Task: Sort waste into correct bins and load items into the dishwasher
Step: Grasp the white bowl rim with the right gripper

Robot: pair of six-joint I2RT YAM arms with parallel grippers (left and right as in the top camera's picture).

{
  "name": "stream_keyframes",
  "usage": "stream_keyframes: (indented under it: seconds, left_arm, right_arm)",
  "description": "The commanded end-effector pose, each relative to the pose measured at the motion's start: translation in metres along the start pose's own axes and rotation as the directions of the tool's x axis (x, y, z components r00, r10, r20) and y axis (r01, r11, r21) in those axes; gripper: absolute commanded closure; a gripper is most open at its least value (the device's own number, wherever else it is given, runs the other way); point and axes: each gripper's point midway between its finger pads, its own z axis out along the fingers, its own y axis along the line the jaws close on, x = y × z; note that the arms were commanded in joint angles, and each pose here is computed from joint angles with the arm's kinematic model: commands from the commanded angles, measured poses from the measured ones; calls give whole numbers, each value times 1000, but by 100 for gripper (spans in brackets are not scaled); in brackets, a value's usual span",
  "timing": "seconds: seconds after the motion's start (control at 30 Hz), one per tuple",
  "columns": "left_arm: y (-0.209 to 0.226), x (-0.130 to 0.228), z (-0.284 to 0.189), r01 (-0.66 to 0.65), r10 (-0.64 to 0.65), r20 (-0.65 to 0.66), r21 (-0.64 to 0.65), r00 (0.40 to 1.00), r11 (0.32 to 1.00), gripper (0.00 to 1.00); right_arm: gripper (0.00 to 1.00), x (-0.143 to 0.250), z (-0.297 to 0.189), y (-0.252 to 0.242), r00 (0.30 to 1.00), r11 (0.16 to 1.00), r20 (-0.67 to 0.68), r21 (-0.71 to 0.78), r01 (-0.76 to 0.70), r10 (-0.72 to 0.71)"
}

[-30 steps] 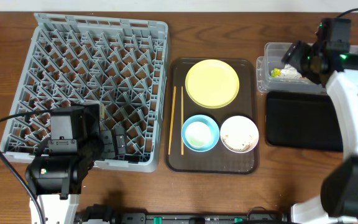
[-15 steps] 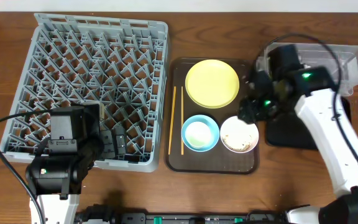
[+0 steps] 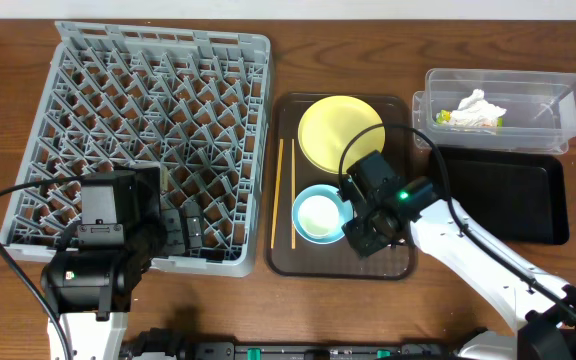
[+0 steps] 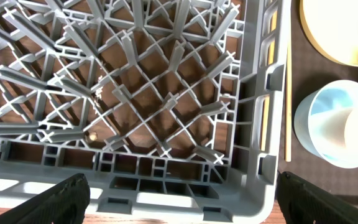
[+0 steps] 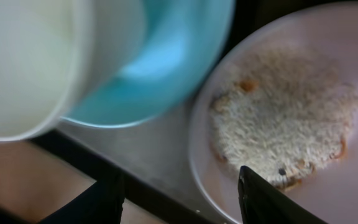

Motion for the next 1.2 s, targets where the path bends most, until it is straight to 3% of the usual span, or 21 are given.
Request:
stream_keyframes:
  seconds: [0.0, 0.1, 0.4, 0.57, 0.8, 1.17]
  left_arm:
    - [0, -5, -5, 11, -11, 17, 1, 1000, 1000, 4]
    - [0, -5, -5, 11, -11, 17, 1, 1000, 1000, 4]
    - [0, -5, -5, 11, -11, 17, 1, 1000, 1000, 4]
    - [0, -5, -5, 11, -11, 17, 1, 1000, 1000, 4]
    - [0, -5, -5, 11, -11, 17, 1, 1000, 1000, 4]
    - [0, -5, -5, 11, -11, 17, 1, 1000, 1000, 4]
  right_arm:
    - [48, 2, 6, -10, 996, 994, 34, 72, -79, 77]
    - [58, 7, 13, -11, 997, 994, 31, 72, -78, 76]
    - [74, 13, 30, -11, 996, 995, 48, 55, -81, 78]
    - [76, 6, 29, -15, 994, 994, 78, 73, -82, 76]
    - [90, 4, 29, -20, 993, 991, 91, 103, -84, 75]
    - [99, -5, 24, -15, 989, 992, 114, 76, -101, 92]
